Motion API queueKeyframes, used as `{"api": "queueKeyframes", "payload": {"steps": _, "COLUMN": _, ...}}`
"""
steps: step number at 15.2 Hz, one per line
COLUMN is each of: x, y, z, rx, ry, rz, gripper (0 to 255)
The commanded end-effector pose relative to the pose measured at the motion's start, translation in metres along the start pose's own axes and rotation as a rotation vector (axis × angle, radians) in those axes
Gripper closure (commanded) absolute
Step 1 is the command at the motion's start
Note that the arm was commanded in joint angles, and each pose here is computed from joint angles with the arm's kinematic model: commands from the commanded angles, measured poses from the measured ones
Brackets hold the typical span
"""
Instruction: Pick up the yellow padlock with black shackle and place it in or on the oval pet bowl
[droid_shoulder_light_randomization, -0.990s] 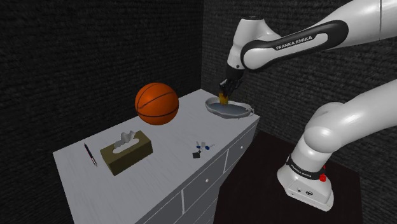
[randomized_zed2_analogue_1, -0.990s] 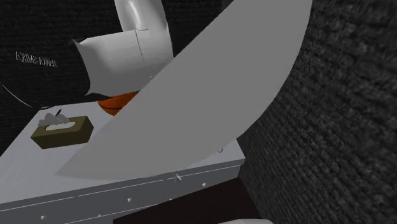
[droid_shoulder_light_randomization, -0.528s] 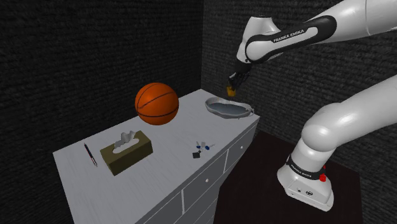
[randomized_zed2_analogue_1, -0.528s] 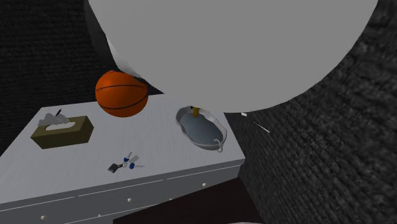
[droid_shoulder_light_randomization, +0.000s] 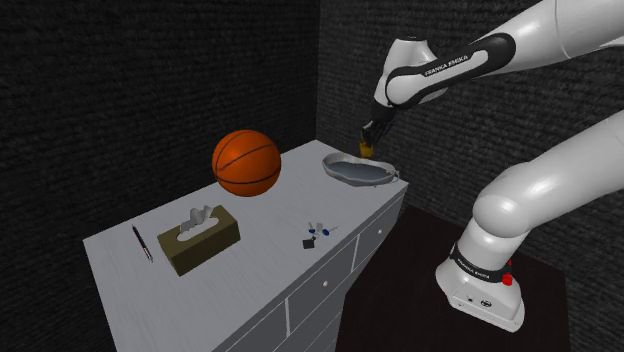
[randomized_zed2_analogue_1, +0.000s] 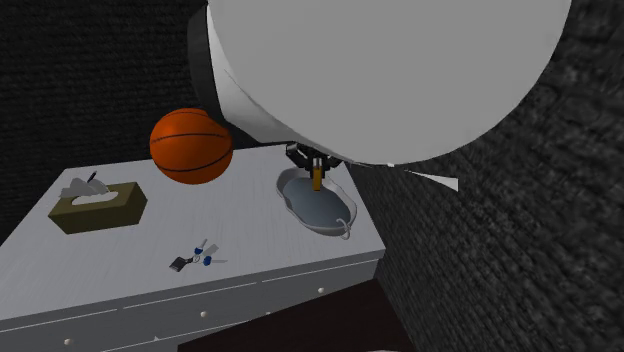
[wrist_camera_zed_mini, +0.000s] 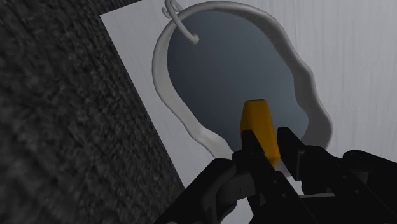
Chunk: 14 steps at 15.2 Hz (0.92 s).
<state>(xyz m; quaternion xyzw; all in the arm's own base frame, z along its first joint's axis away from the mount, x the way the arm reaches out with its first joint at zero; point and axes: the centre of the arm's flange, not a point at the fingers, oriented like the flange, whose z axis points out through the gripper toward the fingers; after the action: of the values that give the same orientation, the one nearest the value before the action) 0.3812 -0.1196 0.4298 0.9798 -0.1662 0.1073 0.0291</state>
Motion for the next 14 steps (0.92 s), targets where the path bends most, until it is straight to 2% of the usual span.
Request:
{"api": "queueKeyframes", "payload": {"steps": 1, "x": -0.001, "y": 0.001, "z": 0.011, "rx": 0.000, "ry": 0.000, "rz": 0.000, "gripper": 255}}
{"api": "queueKeyframes", "payload": {"steps": 7, "x": -0.008, "y": 0.000, "z": 0.042, "rx": 0.000, "ry": 0.000, "rz": 0.000, "gripper": 255}}
{"api": "queueKeyframes", "payload": {"steps": 14, "x": -0.008, "y": 0.000, "z": 0.042, "rx": 0.000, "ry": 0.000, "rz": 0.000, "gripper": 255}}
